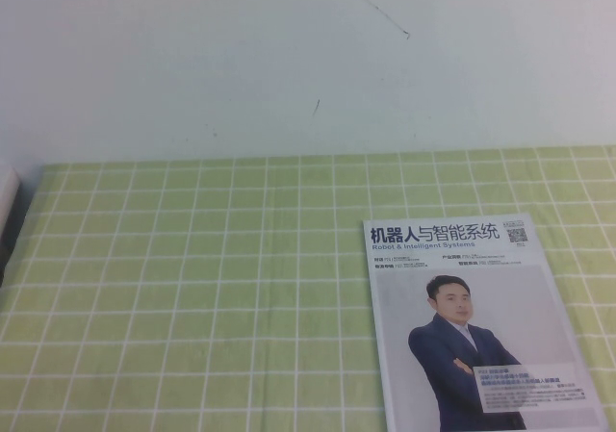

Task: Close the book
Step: 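Close the open booklet and leave it lying on the table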

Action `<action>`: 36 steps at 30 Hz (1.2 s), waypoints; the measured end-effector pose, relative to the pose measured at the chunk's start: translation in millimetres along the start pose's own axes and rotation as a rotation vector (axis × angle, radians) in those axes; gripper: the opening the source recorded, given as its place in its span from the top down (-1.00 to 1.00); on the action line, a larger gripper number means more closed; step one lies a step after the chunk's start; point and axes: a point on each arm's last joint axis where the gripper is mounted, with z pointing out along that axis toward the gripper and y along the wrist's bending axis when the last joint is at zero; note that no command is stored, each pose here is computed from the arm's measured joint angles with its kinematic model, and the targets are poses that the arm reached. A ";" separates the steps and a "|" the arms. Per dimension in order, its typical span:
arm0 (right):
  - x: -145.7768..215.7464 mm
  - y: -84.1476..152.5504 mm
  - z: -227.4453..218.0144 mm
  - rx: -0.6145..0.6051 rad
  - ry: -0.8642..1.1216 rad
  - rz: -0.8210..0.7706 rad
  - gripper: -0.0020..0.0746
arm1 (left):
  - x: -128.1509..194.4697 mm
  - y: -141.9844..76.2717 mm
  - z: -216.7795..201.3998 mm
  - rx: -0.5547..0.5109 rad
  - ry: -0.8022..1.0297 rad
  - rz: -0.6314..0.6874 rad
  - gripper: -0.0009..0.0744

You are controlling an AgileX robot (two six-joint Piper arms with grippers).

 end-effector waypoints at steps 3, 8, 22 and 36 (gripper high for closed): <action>0.0 0.0 0.0 0.000 0.000 0.000 0.95 | 0.0 0.0 0.0 0.000 0.000 0.000 0.99; -0.2 -0.8 -0.1 0.015 -0.003 -0.004 0.95 | 0.0 0.0 0.0 0.000 0.000 0.000 0.99; 15.6 -21.2 34.6 0.404 -0.341 0.065 0.95 | 0.0 0.1 0.0 -0.001 0.000 0.002 0.99; 69.9 -12.2 78.2 0.450 -0.349 0.130 0.95 | -0.1 0.2 -0.1 -0.002 -0.002 0.004 0.99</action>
